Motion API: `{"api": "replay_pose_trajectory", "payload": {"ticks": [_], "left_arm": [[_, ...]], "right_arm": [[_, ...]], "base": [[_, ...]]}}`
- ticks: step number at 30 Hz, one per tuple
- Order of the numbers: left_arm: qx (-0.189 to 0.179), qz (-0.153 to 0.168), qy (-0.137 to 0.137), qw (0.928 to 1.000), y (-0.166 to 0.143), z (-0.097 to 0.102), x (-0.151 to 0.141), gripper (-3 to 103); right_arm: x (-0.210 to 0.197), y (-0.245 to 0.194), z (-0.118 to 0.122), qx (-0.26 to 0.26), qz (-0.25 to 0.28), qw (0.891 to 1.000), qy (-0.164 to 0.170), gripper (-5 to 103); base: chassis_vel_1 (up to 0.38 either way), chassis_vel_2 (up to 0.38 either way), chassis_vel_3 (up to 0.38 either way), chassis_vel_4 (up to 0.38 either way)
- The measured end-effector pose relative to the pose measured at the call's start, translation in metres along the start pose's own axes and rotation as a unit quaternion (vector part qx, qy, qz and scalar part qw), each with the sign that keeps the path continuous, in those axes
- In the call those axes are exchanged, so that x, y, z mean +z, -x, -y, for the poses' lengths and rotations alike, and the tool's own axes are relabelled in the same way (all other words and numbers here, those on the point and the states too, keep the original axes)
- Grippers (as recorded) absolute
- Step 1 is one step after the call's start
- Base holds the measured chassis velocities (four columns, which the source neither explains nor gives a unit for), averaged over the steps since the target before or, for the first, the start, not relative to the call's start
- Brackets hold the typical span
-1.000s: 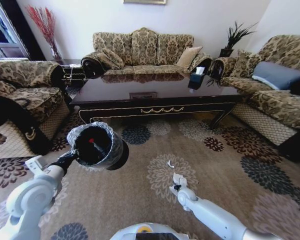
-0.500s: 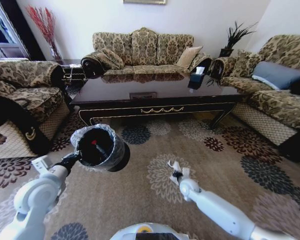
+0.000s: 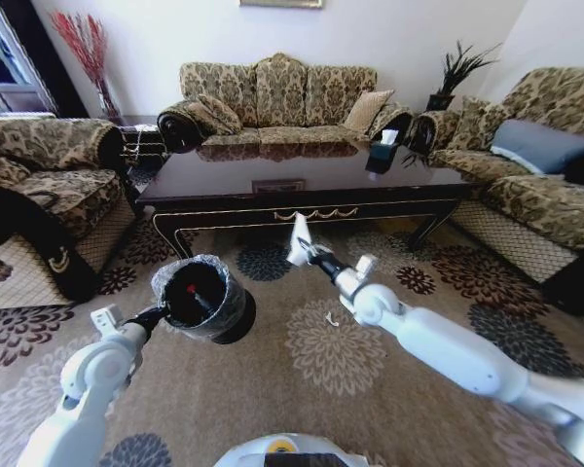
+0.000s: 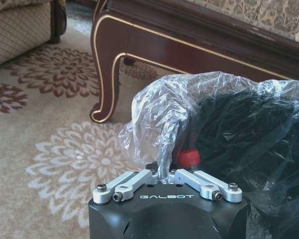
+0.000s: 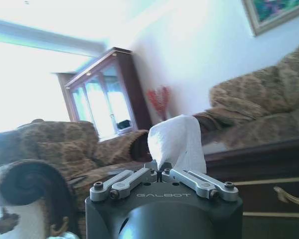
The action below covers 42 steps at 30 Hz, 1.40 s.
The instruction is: Move to the front of the table and pick up the trash from the floor, then place it into the trash bin.
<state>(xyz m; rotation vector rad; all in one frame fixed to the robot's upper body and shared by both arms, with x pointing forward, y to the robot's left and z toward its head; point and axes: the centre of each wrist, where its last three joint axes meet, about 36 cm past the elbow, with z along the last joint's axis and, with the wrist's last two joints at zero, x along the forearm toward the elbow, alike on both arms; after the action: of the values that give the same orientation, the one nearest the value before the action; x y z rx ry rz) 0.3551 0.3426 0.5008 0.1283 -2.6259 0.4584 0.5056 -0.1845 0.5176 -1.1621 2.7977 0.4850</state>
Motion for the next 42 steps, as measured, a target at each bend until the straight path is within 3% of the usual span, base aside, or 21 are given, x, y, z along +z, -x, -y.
{"api": "replay_pose_trajectory", "payload": {"ticks": [7, 17, 25, 33, 39, 42], "left_arm": [[0.022, -0.012, 0.009, 0.9996, 0.018, 0.015, 0.001, 3], [0.039, -0.018, 0.012, 0.9990, 0.044, 0.024, -0.008, 3], [0.041, -0.016, 0.007, 0.9990, 0.049, 0.023, -0.014, 3], [0.048, -0.006, 0.005, 0.9988, 0.047, 0.024, -0.023, 3], [0.047, -0.002, 0.009, 0.9988, 0.043, 0.023, -0.026, 3], [0.048, -0.001, 0.009, 0.9988, 0.042, 0.023, -0.026, 3]], "right_arm": [[0.006, 0.045, -0.026, -0.090, -0.014, 0.995, -0.040, 0], [0.032, 0.074, -0.042, -0.133, -0.040, 0.987, -0.081, 0], [0.046, 0.072, -0.046, -0.146, -0.055, 0.982, -0.103, 0], [0.080, 0.057, -0.042, -0.129, -0.072, 0.977, -0.152, 0], [0.090, 0.046, -0.040, -0.122, -0.079, 0.977, -0.158, -3], [0.090, 0.044, -0.038, -0.121, -0.076, 0.977, -0.158, 13]], "base": [[0.000, 0.000, 0.000, 0.000], [0.000, 0.000, 0.000, 0.000], [0.000, 0.000, 0.000, 0.000], [0.000, 0.000, 0.000, 0.000], [0.000, 0.000, 0.000, 0.000], [0.000, 0.000, 0.000, 0.000]]}}
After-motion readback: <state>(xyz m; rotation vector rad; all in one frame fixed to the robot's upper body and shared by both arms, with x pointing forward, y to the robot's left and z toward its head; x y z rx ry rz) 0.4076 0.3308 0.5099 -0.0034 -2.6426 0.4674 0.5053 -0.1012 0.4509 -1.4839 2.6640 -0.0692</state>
